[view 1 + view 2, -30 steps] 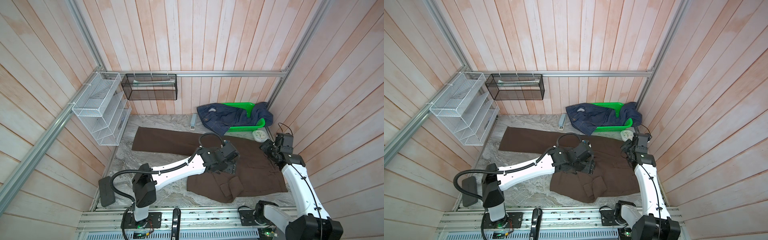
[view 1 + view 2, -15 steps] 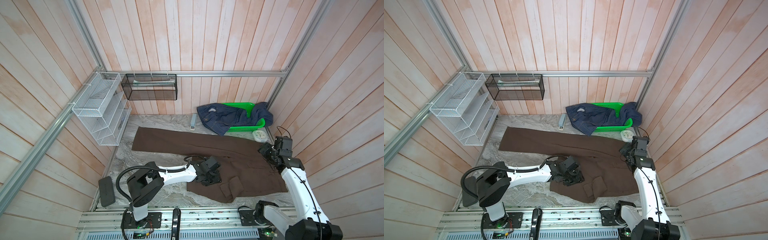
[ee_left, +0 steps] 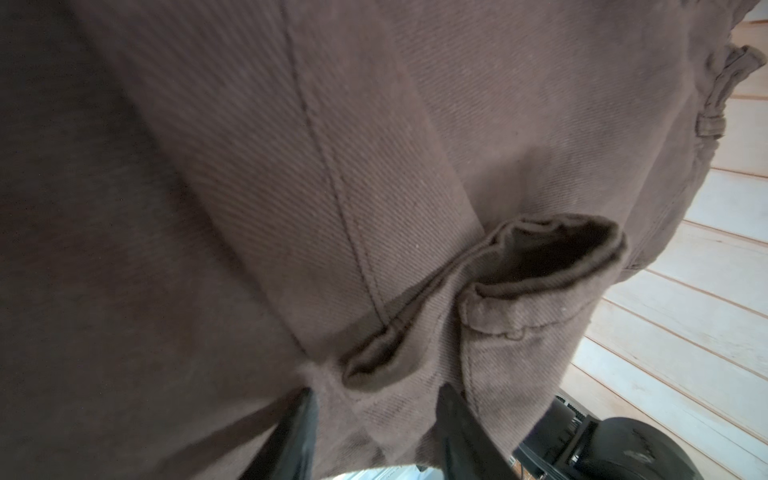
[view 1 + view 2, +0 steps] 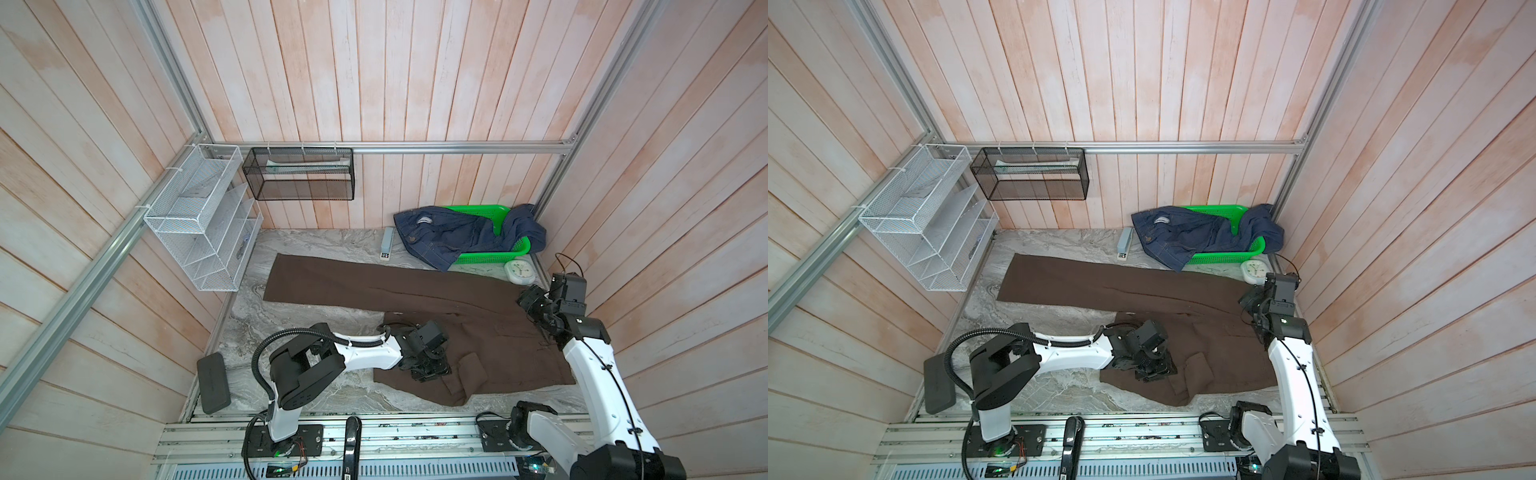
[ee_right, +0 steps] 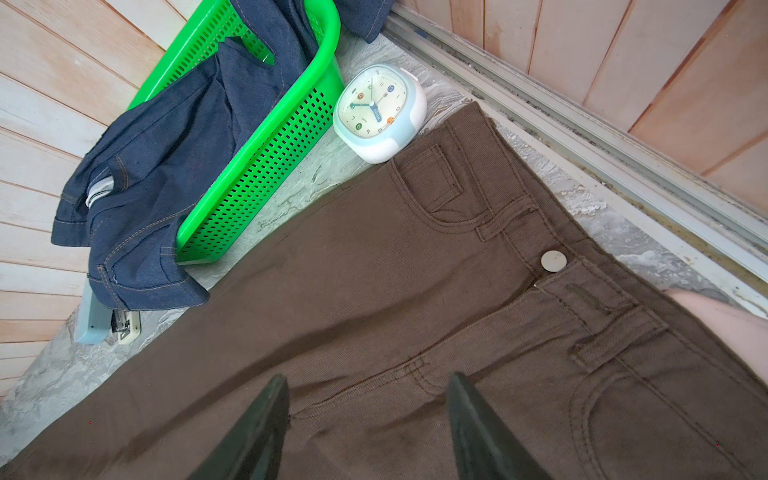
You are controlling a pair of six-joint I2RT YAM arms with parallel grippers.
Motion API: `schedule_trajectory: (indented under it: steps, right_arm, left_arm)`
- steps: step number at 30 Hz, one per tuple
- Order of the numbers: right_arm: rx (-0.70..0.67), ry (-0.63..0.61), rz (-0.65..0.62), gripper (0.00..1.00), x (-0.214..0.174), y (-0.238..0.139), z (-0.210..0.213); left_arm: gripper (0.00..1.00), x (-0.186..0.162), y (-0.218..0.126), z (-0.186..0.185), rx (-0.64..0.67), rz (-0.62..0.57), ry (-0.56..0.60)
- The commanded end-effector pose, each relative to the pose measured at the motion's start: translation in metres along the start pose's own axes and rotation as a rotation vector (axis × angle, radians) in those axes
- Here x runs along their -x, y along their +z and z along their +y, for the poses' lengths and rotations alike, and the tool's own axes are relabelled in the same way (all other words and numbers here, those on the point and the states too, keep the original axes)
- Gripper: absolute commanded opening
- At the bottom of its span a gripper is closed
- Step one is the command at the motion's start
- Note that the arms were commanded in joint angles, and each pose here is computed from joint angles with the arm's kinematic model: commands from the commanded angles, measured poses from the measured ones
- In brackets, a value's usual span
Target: Fold and stack the trousers
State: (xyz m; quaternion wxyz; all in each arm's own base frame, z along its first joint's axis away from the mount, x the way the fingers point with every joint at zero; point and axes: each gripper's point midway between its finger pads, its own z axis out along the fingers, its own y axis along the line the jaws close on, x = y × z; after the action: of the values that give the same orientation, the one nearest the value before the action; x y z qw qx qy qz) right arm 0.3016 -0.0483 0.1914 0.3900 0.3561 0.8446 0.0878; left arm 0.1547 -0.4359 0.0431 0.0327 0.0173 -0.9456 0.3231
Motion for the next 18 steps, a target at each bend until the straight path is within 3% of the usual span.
schedule_trajectory:
  steps: [1, 8, 12, 14, 18]
  right_arm:
    - [-0.007, -0.011, 0.022, 0.62, -0.008, 0.001, -0.006]
    - [-0.006, -0.013, 0.019, 0.62, -0.007, 0.0, -0.006]
    - [0.0, -0.014, 0.022, 0.62, -0.008, 0.0, -0.004]
    - [0.007, -0.013, 0.023, 0.62, -0.008, -0.001, -0.003]
    - [0.069, -0.035, 0.039, 0.61, -0.012, -0.004, 0.007]
  left_arm:
    - [0.45, -0.001, 0.006, -0.011, -0.015, 0.013, 0.016]
    - [0.31, -0.002, 0.013, -0.014, -0.015, 0.023, 0.03]
    - [0.11, 0.005, 0.006, -0.018, -0.004, -0.012, 0.054]
    - [0.0, 0.016, -0.009, -0.024, 0.002, -0.071, 0.085]
    - [0.0, 0.056, -0.059, -0.047, 0.032, -0.246, 0.233]
